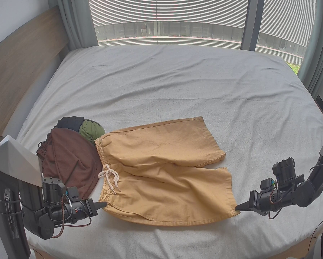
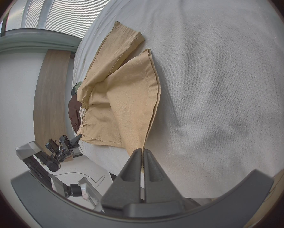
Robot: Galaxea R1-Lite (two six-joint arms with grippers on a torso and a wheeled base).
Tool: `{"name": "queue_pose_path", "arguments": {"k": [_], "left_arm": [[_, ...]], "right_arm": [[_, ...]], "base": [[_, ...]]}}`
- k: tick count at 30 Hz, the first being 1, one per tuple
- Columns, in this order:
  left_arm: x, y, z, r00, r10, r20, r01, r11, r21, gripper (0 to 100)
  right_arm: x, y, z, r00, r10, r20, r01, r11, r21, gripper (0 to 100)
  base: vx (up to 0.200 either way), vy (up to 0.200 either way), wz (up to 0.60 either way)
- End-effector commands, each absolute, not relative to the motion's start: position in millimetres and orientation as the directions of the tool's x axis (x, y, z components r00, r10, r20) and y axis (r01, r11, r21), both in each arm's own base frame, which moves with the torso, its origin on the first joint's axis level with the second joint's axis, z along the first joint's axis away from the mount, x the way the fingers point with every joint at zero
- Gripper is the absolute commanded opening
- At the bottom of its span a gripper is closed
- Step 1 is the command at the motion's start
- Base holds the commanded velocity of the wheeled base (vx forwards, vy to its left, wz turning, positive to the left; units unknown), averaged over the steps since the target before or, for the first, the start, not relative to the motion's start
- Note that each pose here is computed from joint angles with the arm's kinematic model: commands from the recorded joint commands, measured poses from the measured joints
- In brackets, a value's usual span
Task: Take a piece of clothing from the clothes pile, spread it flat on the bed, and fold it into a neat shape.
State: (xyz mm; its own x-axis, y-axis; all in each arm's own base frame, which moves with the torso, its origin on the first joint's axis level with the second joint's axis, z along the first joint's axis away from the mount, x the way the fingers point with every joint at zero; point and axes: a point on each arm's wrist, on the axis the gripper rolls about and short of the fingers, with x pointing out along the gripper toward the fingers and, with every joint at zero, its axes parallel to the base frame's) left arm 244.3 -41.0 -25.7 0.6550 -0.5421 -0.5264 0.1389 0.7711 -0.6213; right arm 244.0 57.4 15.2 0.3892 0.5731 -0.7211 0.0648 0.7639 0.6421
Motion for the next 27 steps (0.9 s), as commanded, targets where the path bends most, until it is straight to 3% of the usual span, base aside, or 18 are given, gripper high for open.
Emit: {"name": "queue_pose_path", "arguments": {"k": [1,8,27], "left_arm": [[236,-40,-26,0.639,-0.540,-0.547,0.128,0.777,-0.617,0],[229,-36,-34,0.612,-0.529,-0.587,0.139,0.803,-0.579,0],[234,-33,-40,0.619,-0.517,-0.591,0.141,0.814,-0.564,0]], "right_arm": [[241,56,12,0.376,0.569,-0.731,0.052,0.775,0.630,0],[236,51,-1,0.359,0.511,-0.781,0.049,0.825,0.563,0],[233,50,-2,0.352,0.508,-0.786,0.039,0.831,0.555,0]], "base": [[0.000,0.000,0.00],[0.000,0.000,0.00],[0.000,0.000,0.00]]}}
